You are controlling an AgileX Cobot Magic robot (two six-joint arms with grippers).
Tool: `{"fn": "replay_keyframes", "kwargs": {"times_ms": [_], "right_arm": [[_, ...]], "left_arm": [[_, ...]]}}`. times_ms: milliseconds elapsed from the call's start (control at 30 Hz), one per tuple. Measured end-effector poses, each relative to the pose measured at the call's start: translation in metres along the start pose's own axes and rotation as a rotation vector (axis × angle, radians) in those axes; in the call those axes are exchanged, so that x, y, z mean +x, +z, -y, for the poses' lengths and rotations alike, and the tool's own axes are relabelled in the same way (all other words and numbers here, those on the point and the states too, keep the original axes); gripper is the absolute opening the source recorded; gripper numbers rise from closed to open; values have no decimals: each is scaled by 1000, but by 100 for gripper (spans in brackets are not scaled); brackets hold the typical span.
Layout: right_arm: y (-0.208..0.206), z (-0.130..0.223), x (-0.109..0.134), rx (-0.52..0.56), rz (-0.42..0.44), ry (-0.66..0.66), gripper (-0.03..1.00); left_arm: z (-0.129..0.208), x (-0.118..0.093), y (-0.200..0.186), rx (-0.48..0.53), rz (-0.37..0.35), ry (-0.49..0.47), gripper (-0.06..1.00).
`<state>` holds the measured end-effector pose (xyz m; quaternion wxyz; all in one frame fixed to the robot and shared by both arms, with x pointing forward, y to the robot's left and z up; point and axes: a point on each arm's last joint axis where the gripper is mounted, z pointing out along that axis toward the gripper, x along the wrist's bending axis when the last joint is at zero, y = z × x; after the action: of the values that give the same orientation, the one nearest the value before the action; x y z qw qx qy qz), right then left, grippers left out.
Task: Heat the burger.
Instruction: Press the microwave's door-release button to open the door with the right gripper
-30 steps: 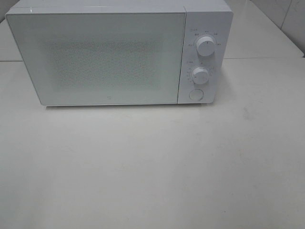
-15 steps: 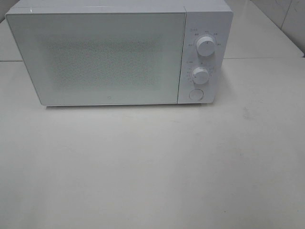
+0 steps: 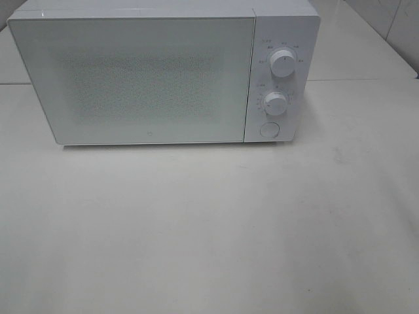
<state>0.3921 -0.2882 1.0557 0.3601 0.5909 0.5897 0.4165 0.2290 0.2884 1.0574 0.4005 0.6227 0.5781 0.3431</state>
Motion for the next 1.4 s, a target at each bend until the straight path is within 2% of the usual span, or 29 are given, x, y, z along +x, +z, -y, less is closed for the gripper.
{"fn": "replay_keyframes", "kwargs": {"times_ms": [367,733,967,1100,1400], "right_arm": [[45,8,-2,10,9,-24,76],[78,45,-5,-89,12,-14,76],[93,63,-10,-122,60,7,76],[101,74,0,-112,66,-28,76],[114,103,38,-85,54,-80,76]], "left_arm": [[0,0,0,0,0,0,99],[0,0,0,0,0,0,99],[0,0,0,0,0,0,99],[0,0,0,0,0,0,99],[0,0,0,0,0,0,99]]}}
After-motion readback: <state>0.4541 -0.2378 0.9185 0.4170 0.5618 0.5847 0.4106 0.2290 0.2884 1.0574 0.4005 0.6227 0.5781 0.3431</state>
